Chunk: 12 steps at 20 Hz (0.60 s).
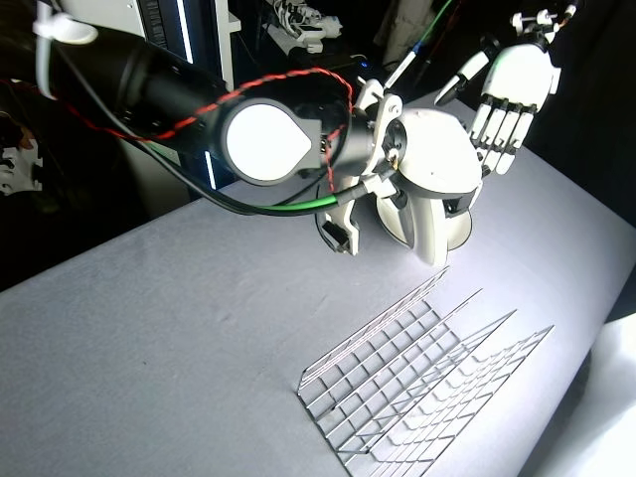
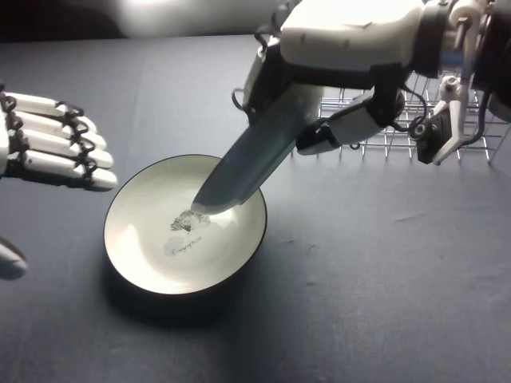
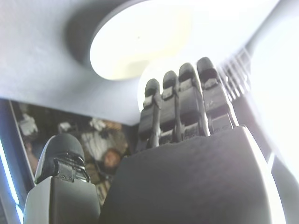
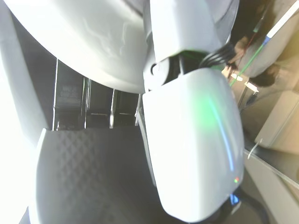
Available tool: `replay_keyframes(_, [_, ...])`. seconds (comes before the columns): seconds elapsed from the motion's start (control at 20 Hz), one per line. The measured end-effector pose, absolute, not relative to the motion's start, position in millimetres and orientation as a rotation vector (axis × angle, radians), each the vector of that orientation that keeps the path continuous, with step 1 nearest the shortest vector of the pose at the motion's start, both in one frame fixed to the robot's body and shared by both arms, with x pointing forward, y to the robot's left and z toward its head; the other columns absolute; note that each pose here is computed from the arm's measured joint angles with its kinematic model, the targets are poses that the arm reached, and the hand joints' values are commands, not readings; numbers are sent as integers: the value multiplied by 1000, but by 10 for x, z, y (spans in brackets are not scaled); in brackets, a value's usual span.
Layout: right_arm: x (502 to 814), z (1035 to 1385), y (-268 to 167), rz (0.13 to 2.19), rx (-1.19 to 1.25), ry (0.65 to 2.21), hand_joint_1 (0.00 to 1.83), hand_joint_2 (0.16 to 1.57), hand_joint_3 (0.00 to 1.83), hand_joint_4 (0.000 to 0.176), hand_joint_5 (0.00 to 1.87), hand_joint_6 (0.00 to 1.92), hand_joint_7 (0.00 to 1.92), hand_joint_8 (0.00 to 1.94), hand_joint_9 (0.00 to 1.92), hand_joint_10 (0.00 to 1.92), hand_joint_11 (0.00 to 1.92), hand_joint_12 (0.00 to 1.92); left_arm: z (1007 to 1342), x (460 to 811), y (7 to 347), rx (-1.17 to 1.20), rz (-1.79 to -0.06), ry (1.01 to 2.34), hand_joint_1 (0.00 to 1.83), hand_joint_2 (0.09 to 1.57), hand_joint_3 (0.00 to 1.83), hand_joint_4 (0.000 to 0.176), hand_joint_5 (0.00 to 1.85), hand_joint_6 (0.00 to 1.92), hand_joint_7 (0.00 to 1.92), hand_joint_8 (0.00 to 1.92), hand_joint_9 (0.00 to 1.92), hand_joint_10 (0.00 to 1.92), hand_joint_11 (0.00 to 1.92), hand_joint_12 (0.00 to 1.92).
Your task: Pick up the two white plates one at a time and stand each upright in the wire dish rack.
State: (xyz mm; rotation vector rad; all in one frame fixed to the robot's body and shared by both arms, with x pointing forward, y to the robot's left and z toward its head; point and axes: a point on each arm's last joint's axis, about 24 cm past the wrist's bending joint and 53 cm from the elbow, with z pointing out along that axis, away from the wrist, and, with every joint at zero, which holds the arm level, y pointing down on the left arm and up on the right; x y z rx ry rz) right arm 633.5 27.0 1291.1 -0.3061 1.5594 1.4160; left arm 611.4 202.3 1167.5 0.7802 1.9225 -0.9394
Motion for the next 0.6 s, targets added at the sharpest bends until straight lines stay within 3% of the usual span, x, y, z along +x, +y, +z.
replay_keyframes(0.2, [6297,13146,198,1496,-217,1523,1501,1036,1,0,1088,627,1224,474,1137,772,853,1495,11634,6084,1913,807,-957,1918,0,1119,0,0,242,0,226,0,205,0,0,507])
replay_keyframes(0.25, [6309,13259,138,1528,-174,1501,1499,1050,2,0,1050,673,1160,608,1114,811,827,1522,11626,6075,1880,822,-958,1910,0,1114,0,0,191,1,175,2,149,1,0,359])
replay_keyframes(0.3, [6315,13295,112,1548,-147,1494,1499,1052,2,0,1046,679,1154,616,1111,823,817,1532,11614,6079,1871,824,-956,1911,0,1117,0,0,205,6,190,8,162,6,17,361])
replay_keyframes(0.6, [6525,13543,-137,1627,95,1482,1502,1032,0,0,1113,566,1219,470,1155,760,874,1486,11548,6133,1845,817,-933,1923,0,1121,1,0,170,1,163,1,137,3,0,347])
